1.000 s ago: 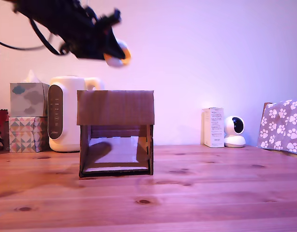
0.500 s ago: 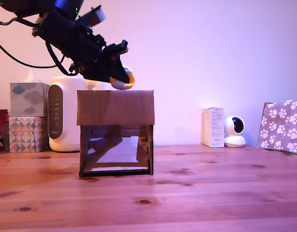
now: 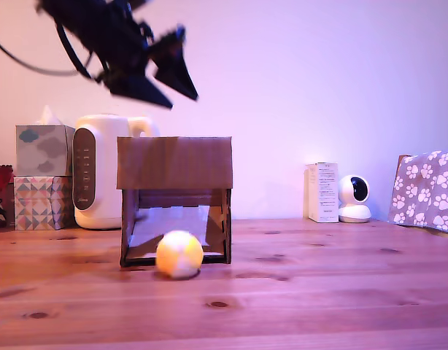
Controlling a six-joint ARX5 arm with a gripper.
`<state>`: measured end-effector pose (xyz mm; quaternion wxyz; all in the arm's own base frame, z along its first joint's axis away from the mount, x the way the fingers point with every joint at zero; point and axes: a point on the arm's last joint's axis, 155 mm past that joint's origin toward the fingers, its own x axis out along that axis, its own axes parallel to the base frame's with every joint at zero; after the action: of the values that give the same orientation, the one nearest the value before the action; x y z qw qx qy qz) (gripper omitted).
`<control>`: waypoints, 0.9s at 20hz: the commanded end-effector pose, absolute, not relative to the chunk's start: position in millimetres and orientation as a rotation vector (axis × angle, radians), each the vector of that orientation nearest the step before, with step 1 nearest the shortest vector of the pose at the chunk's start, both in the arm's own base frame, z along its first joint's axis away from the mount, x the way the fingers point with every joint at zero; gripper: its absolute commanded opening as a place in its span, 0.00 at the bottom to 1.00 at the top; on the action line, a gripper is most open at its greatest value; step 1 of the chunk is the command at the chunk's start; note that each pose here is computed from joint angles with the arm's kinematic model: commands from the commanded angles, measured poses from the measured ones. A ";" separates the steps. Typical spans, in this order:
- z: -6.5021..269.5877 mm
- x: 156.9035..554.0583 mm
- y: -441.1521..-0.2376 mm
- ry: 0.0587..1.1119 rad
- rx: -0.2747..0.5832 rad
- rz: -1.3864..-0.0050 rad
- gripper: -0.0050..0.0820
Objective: Drop the footbag into the cardboard dice tower
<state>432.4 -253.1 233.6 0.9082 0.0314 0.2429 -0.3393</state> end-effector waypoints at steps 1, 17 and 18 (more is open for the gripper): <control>230.4 423.6 -253.2 0.532 0.066 -0.707 0.05; 208.0 319.3 -224.5 0.291 -0.003 -0.741 0.03; 206.4 315.2 -221.8 0.280 -0.026 -0.737 0.03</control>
<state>318.7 -223.6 219.7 0.9241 -0.0080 0.1249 -0.3609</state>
